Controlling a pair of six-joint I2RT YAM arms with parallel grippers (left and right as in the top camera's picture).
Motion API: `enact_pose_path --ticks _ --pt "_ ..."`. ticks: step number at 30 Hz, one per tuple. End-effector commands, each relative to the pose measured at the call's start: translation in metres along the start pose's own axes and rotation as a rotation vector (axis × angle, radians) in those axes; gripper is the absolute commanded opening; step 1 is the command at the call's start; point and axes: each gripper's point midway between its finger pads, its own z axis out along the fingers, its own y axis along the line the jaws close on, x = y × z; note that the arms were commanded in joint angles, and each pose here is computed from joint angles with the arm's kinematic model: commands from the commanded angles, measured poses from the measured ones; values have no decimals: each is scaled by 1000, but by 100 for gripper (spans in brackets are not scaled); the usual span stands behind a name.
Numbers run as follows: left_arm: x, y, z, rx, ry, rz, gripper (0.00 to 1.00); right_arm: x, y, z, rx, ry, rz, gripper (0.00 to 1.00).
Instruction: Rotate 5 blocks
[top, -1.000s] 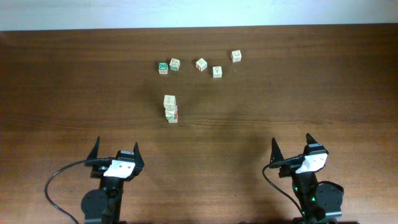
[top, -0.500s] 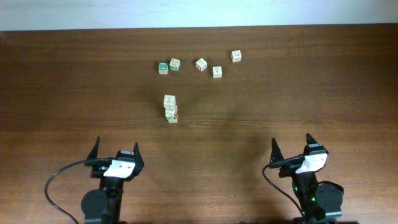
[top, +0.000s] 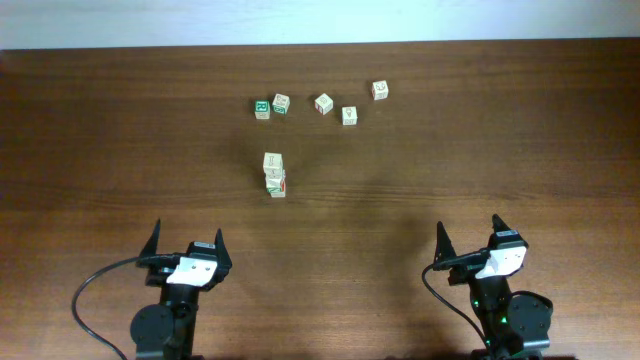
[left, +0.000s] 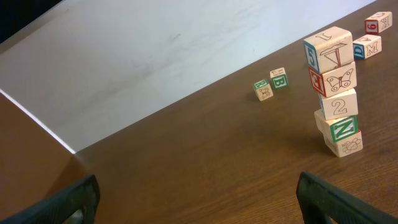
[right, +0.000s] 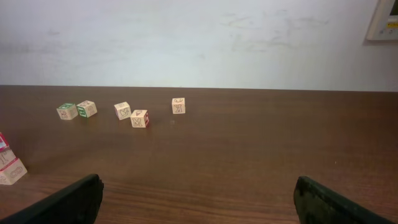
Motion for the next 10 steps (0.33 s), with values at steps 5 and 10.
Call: enact_pose_path --ticks 5,10 --pt "2 0 0 -7 2 13 99 2 2 0 -8 0 -8 98" --pt "2 0 0 -7 2 13 99 2 2 0 -8 0 -8 98"
